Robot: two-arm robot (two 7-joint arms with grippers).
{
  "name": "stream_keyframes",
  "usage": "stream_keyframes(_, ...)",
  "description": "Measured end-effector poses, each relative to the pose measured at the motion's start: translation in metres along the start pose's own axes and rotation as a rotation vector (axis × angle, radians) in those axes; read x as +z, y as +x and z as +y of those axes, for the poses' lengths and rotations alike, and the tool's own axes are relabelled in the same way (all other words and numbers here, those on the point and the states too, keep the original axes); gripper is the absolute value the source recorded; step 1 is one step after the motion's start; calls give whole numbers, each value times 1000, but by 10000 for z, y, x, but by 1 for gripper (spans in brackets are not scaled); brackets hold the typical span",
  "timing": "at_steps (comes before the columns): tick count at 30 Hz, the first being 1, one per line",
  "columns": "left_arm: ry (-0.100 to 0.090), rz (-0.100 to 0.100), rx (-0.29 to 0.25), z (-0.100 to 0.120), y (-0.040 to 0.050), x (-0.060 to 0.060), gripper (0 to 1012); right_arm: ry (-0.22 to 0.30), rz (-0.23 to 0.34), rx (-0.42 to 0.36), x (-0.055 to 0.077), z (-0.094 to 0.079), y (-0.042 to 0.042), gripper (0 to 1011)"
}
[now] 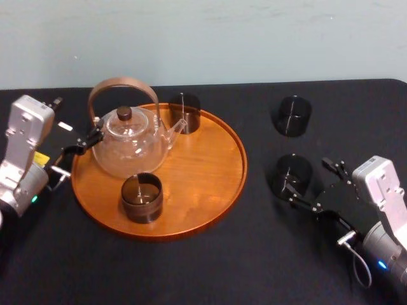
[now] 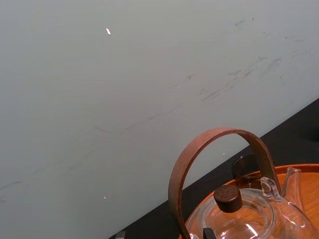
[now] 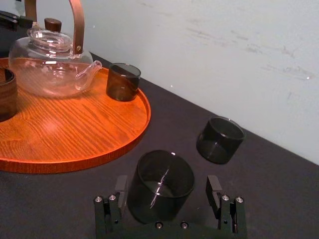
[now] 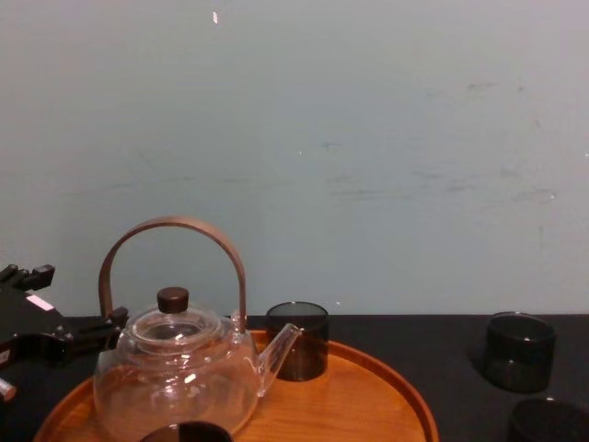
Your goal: Pick up the glass from the table and place it on the tray.
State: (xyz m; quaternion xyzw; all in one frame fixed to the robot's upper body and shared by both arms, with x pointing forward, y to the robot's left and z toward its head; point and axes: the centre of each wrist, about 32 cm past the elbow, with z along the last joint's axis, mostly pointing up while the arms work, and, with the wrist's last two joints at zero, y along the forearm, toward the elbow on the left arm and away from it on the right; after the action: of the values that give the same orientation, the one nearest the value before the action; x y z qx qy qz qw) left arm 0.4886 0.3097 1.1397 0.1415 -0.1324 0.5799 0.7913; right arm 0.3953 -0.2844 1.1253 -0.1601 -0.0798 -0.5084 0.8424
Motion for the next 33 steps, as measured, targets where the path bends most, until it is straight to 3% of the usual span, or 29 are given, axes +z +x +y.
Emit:
stream_keyframes(17, 0, 0, 0, 0, 0, 0, 1009, -36, 52, 17, -139, 54, -20, 1002)
stream_keyframes(33, 0, 0, 0, 0, 0, 0, 1010, -52, 104, 36, -260, 173, 29, 1002)
